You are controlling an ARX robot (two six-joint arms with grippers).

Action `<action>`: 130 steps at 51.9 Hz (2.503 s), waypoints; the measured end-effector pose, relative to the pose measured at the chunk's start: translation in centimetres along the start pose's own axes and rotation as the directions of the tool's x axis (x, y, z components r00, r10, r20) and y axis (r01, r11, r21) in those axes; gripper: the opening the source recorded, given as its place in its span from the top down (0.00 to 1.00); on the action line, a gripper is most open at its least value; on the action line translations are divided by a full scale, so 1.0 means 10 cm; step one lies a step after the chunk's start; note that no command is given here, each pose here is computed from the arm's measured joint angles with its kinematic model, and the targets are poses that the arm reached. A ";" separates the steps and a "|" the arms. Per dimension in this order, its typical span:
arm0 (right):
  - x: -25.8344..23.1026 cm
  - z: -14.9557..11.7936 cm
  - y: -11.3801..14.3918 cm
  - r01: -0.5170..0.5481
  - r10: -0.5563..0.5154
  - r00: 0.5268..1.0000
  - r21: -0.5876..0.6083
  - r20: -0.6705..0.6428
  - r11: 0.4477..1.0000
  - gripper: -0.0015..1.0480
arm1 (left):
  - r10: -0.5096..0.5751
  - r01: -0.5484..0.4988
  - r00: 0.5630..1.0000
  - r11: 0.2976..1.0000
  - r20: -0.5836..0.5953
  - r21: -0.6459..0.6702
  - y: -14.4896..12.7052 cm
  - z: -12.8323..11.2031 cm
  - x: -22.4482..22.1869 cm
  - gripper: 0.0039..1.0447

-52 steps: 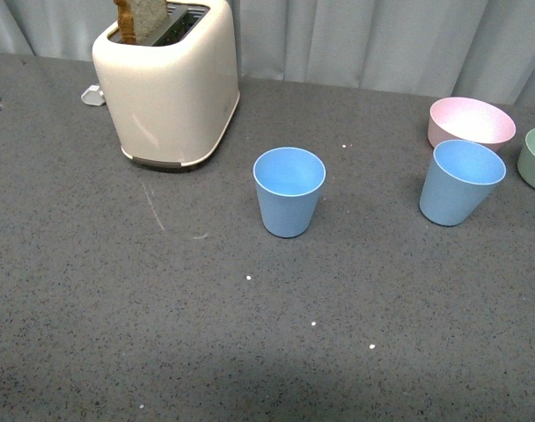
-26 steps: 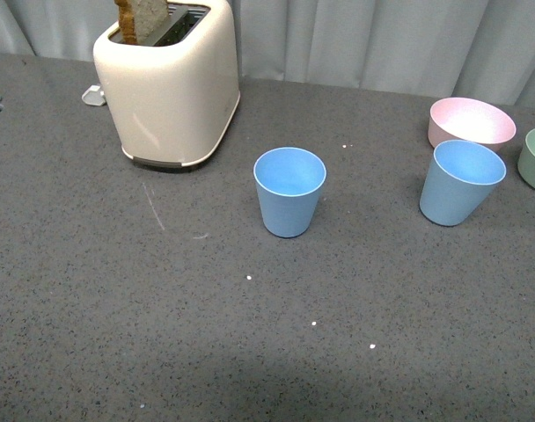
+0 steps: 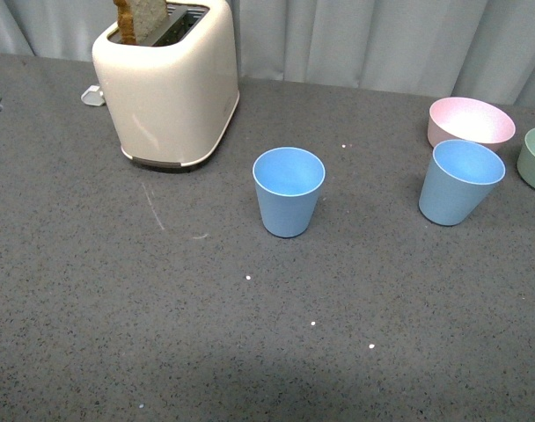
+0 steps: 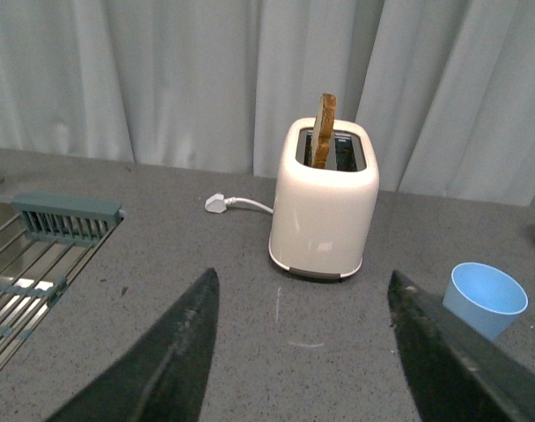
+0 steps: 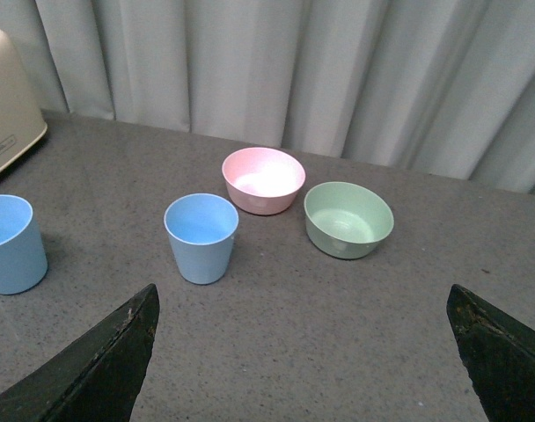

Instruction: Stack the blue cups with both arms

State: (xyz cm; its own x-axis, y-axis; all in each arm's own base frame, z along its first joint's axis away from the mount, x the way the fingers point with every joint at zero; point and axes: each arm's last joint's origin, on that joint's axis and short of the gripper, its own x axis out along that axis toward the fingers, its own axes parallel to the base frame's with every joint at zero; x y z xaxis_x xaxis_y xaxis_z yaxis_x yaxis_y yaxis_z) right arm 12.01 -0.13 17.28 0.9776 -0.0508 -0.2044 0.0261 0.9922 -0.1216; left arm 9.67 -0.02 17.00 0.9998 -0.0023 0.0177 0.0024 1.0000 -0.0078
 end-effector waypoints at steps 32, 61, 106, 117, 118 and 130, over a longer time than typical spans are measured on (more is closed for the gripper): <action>2.30 0.09 0.17 0.003 0.097 0.787 0.161 -0.609 0.987 0.09 | 0.000 0.000 1.000 1.000 0.000 0.002 0.00 0.00 0.00 0.06; 2.91 -0.12 0.28 0.101 0.111 0.672 0.239 -0.732 0.966 0.70 | 0.000 0.000 1.000 1.000 0.000 0.002 0.00 0.00 0.00 0.06; 2.49 0.83 1.19 -0.243 0.518 0.649 0.494 -0.557 0.835 0.99 | 0.000 0.000 1.000 1.000 0.000 0.002 0.00 0.00 0.00 0.06; 2.48 0.74 1.36 -0.253 0.523 0.621 0.482 -0.584 0.839 0.99 | 0.000 0.000 1.000 1.000 0.000 0.002 0.00 0.00 0.00 0.06; 2.48 0.73 1.37 -0.252 0.521 0.621 0.480 -0.586 0.840 0.99 | 0.000 0.000 1.000 1.000 0.000 0.002 0.00 0.00 0.00 0.06; 2.52 0.66 1.45 -0.251 0.521 0.602 0.475 -0.605 0.843 0.99 | 0.000 0.000 1.000 1.000 0.000 0.003 0.00 0.00 0.00 0.06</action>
State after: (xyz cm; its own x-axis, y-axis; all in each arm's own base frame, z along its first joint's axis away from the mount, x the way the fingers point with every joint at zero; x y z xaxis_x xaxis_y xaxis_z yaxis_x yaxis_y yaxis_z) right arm 38.43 13.70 16.73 0.4757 0.4173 -0.7743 -0.1244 0.9034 0.4104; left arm 9.67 -0.02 17.00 0.9998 -0.0023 0.0177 0.0024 1.0000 -0.0052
